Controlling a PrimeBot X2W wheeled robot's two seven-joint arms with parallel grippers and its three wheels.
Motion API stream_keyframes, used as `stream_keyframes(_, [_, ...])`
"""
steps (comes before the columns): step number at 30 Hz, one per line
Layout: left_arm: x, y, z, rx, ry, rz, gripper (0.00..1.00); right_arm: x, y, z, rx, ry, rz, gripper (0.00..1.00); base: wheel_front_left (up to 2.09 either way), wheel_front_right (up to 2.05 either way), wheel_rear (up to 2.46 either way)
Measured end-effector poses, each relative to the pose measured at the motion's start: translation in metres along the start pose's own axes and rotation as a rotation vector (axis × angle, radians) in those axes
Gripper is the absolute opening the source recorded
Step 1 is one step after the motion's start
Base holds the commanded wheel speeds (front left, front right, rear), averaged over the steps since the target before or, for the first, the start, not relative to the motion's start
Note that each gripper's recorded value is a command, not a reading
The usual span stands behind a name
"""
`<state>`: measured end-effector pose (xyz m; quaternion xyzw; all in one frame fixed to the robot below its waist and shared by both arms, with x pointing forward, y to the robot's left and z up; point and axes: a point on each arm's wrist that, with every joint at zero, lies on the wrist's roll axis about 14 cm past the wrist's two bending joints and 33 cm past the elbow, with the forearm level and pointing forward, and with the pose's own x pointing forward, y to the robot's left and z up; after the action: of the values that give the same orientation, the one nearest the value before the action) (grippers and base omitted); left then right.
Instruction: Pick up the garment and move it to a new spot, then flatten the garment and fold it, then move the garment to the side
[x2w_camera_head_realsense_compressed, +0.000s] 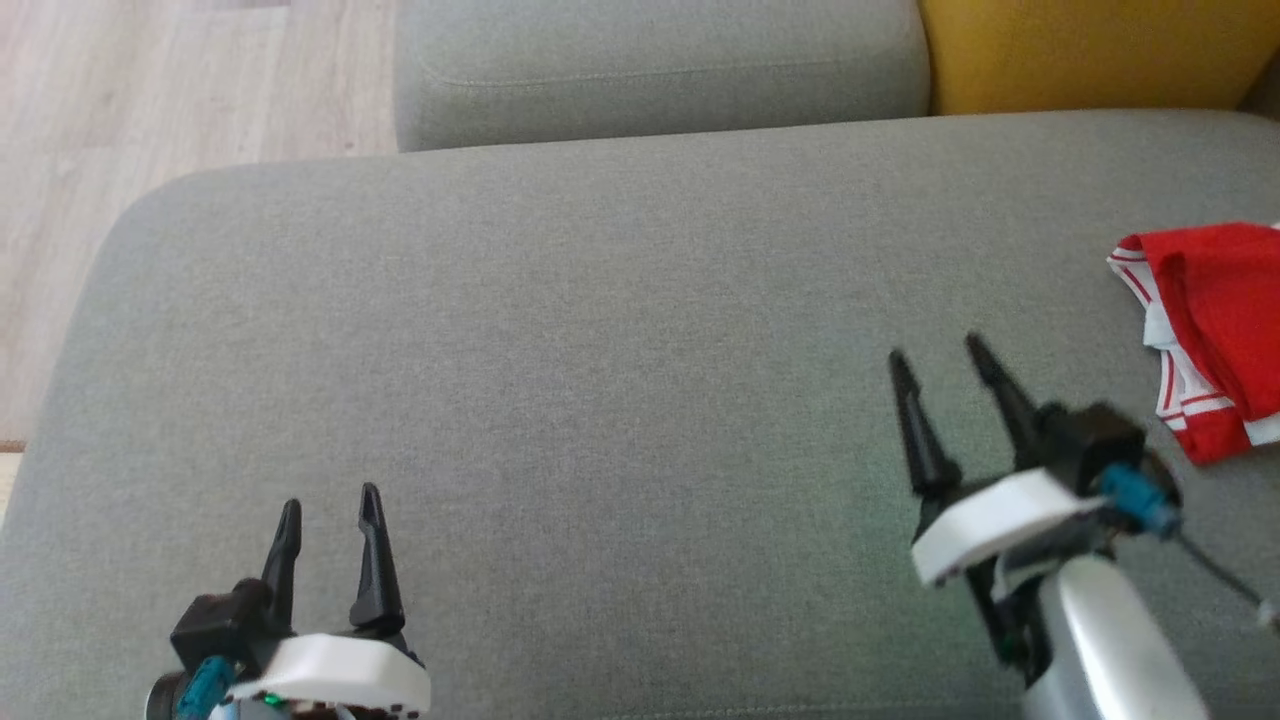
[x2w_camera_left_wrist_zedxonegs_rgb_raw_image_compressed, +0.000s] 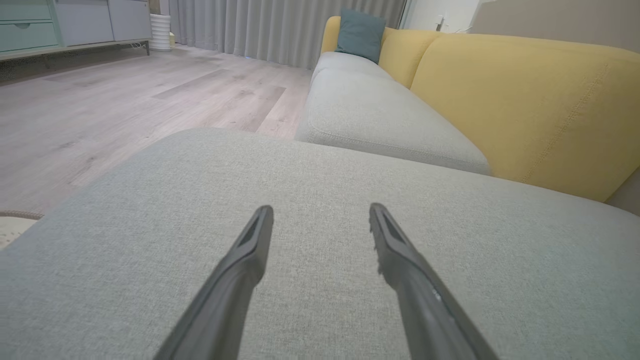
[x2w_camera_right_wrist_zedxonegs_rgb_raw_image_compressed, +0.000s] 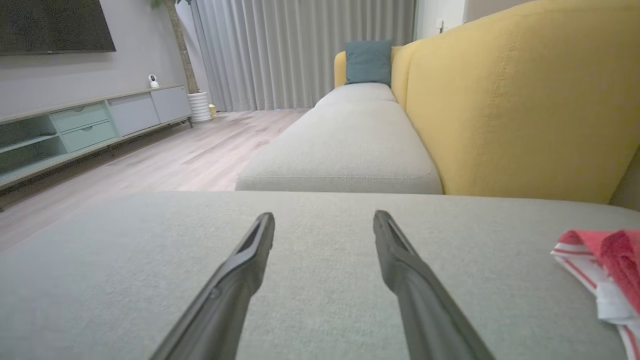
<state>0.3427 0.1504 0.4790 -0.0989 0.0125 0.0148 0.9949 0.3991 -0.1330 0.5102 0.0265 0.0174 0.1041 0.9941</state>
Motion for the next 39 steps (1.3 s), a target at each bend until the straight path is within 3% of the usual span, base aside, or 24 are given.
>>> stream_keyframes(10, [-0.003,0.001,-0.004,0.001,0.013,-0.008,1.0,-0.023,0.014,-0.018,0.031,0.0,0.019,1.0,0.0,0.0,0.0])
stream_keyframes(33, [-0.005,0.007,-0.011,0.02,0.033,-0.01,1.0,-0.027,0.005,-0.02,0.045,-0.006,-0.009,1.0,0.0,0.0,0.0])
stream_keyframes(34, [-0.005,0.007,-0.011,0.021,0.035,-0.01,0.0,-0.028,0.005,-0.02,0.045,-0.004,-0.01,0.0,0.0,0.0,0.0])
stream_keyframes(38, [-0.014,0.013,-0.035,0.03,0.116,0.007,0.0,-0.039,0.004,-0.051,0.059,0.088,-0.022,0.0,0.0,0.0,0.0])
stream_keyframes(39, [-0.025,0.019,-0.053,0.023,0.177,0.026,0.0,-0.054,0.004,-0.075,0.084,0.162,-0.036,0.0,0.0,0.0,0.0])
